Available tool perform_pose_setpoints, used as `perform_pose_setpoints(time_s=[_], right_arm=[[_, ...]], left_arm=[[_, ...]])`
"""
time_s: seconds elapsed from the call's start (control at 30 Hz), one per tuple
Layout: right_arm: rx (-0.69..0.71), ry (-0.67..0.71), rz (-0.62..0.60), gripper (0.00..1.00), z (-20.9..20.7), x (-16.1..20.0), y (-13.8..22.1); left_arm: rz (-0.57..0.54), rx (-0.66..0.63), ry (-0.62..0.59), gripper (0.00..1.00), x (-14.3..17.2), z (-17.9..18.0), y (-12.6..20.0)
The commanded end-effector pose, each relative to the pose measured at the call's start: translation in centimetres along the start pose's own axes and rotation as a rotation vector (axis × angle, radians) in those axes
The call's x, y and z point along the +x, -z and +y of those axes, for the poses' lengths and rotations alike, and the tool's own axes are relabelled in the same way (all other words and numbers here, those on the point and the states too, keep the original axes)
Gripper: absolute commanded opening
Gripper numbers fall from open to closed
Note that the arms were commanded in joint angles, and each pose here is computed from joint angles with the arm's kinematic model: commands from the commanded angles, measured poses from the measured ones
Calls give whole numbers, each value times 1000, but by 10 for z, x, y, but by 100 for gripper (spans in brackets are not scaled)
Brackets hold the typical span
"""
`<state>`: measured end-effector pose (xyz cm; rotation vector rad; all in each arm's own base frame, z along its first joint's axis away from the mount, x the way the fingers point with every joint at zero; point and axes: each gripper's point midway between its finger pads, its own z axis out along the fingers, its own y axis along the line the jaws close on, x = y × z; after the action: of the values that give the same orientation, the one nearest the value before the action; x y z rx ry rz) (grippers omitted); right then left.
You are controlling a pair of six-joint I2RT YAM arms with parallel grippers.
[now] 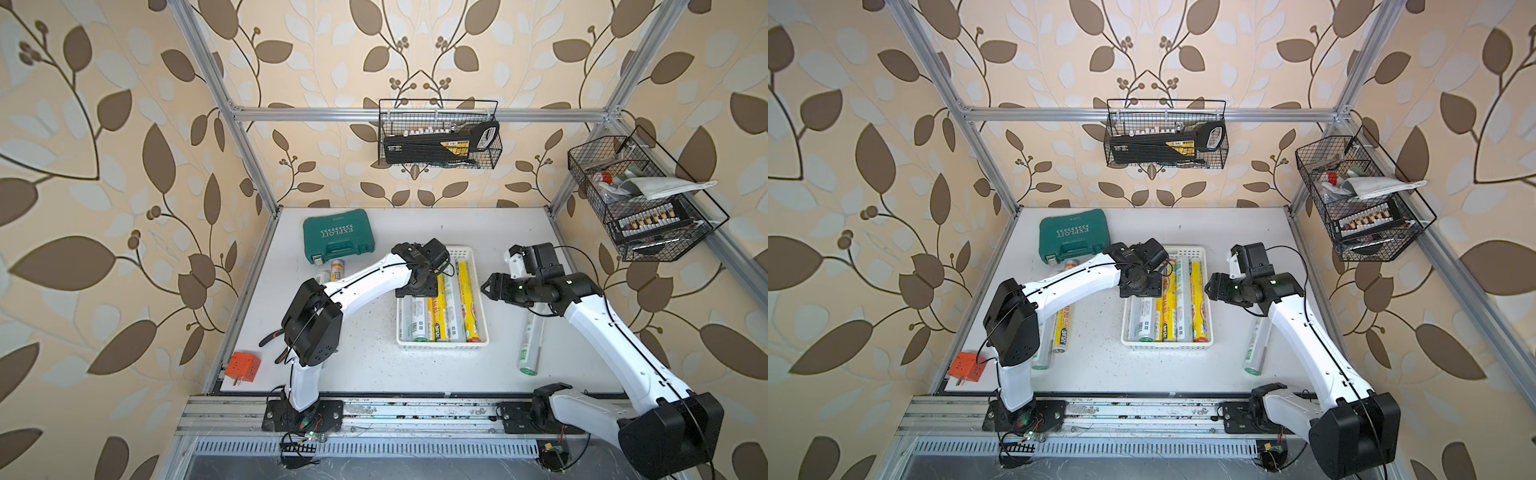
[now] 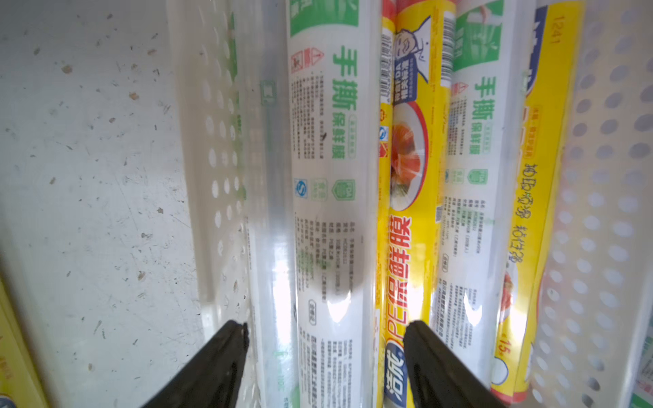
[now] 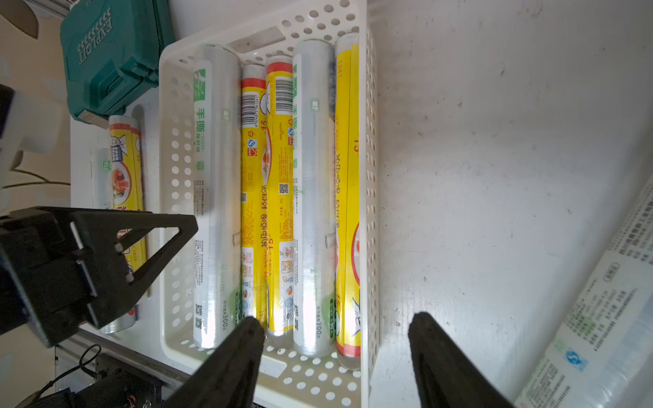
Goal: Put the plastic wrap into the basket
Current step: Place the plastic wrap in the basket, then pick up the plastic wrap from the center of the board.
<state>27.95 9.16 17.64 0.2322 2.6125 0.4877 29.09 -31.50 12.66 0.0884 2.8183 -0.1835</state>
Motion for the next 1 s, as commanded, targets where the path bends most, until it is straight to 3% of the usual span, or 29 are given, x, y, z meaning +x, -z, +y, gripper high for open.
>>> perform_pose_setpoints(time_s=[0.0, 0.23, 0.53, 0.77, 0.8, 0.97], right_arm=[[9, -15, -27, 69, 2, -6, 18], [44, -20, -47, 74, -1, -5, 39], [251, -105, -11, 88, -46, 2, 45], [467, -205, -61, 93, -106, 1, 42], [494, -223, -72, 99, -114, 2, 40], [535, -324, -34, 99, -144, 12, 19]], left_arm=[[-75, 13, -30, 84, -3, 6, 28], [-183, 32, -19, 99, -4, 27, 63], [-357, 65, 97, 99, 8, 78, 109], [-399, 48, 119, 99, 17, 101, 122], [-400, 50, 119, 99, 18, 101, 123], [-385, 57, 124, 99, 20, 100, 119]])
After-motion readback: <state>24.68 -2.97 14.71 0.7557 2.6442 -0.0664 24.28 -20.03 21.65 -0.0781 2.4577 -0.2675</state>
